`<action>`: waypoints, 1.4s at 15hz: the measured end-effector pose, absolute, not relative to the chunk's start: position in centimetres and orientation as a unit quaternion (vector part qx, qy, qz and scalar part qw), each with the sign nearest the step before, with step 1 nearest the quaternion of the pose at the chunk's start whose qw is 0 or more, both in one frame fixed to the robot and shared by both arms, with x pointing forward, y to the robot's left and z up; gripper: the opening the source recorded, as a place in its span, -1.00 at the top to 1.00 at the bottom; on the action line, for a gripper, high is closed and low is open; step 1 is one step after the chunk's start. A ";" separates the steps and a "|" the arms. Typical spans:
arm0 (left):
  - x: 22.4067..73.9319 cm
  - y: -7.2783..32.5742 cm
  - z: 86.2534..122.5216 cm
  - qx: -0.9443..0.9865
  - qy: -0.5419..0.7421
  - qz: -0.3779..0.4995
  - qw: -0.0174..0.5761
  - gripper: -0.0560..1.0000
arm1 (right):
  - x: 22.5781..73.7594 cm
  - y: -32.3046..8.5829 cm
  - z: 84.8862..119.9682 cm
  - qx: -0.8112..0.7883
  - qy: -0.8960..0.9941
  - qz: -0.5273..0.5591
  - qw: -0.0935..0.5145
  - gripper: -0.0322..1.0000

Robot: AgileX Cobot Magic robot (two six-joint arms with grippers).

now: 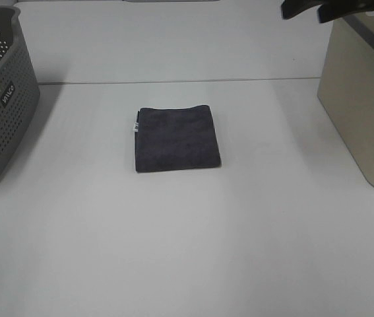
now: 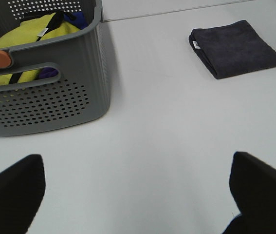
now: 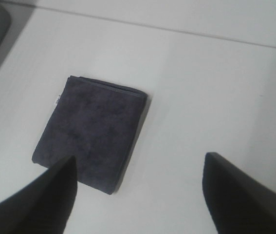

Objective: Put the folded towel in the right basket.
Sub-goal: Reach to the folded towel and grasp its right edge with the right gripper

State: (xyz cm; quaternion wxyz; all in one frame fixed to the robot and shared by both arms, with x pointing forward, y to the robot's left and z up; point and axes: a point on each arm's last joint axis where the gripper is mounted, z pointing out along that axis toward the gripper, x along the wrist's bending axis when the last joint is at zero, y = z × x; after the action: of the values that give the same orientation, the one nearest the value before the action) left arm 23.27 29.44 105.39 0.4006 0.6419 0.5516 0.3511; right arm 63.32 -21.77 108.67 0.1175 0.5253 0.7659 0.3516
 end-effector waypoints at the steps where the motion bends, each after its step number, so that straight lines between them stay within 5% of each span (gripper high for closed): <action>1: 23.3 29.4 105.4 0.642 0.552 0.351 0.401 -0.95 | 64.5 -20.2 106.9 0.519 0.777 0.342 0.099 -0.39; 2: 23.3 29.4 105.4 0.642 0.552 0.351 0.401 -0.95 | 66.5 -18.4 103.1 0.527 0.785 0.323 0.046 -0.39; 8: 23.3 29.4 105.4 0.642 0.552 0.351 0.401 -0.95 | 70.4 -16.2 93.6 0.560 0.765 0.295 -0.120 -0.39; 15: 23.3 29.4 105.4 0.642 0.552 0.351 0.401 -0.95 | 72.1 -15.5 87.1 0.570 0.758 0.269 -0.171 -0.39; 21: 23.3 29.4 105.4 0.642 0.552 0.351 0.401 -0.95 | 72.2 -14.6 85.6 0.572 0.742 0.288 -0.200 -0.38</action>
State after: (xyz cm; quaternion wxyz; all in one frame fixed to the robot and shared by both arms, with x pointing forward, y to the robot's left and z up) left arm 23.27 29.44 105.39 0.4006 0.6419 0.5516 0.3511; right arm 72.21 -14.55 85.60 -0.1997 0.5721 0.7416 0.2877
